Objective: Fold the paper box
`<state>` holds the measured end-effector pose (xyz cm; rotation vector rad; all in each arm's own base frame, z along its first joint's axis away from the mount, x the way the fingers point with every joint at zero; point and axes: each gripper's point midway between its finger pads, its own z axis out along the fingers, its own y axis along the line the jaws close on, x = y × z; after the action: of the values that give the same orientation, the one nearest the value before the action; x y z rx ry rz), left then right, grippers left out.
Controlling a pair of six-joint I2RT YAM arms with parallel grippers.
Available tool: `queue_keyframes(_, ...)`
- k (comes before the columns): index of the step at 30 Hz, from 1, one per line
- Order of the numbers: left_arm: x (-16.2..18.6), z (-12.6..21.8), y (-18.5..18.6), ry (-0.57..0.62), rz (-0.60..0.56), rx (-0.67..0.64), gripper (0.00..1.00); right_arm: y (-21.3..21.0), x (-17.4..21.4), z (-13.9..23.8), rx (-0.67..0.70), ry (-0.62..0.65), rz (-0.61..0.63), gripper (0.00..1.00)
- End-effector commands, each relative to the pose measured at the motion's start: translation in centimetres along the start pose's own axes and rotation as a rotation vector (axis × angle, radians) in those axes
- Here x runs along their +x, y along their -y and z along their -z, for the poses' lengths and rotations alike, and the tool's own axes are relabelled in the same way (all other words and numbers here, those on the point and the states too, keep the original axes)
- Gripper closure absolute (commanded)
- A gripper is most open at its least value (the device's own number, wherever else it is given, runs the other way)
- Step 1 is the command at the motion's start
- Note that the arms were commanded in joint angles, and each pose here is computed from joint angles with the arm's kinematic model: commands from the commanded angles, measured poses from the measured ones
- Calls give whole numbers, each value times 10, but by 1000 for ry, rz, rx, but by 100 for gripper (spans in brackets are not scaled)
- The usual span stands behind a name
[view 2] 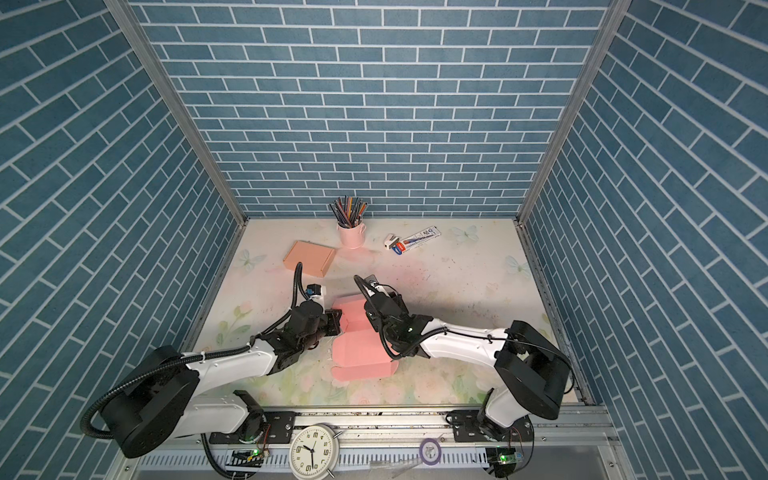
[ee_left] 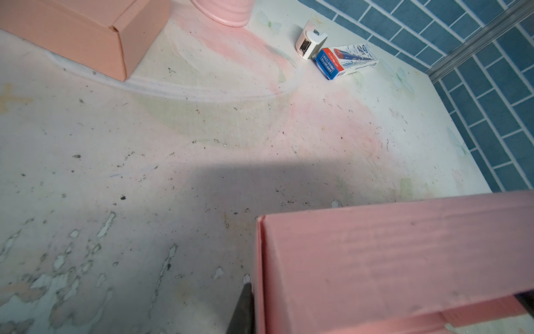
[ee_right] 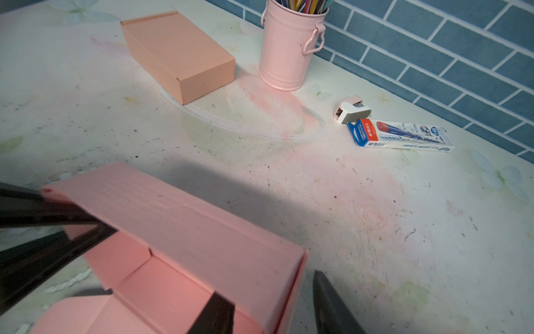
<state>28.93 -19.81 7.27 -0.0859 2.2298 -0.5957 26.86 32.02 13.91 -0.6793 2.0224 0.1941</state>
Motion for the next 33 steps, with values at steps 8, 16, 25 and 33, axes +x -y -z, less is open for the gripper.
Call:
queue_keyframes(8,-22,-4,9,99,-176,-11,87,18,-43,60,-236,126,-265,45)
queue_keyframes(16,-29,-3,41,175,-387,51,87,35,-42,39,-311,97,-330,46)
queue_keyframes(25,-22,-7,47,195,-525,92,86,24,-20,11,-362,17,-346,47)
queue_keyframes(33,-7,-14,39,187,-534,101,85,8,-2,-12,-406,-70,-333,48)
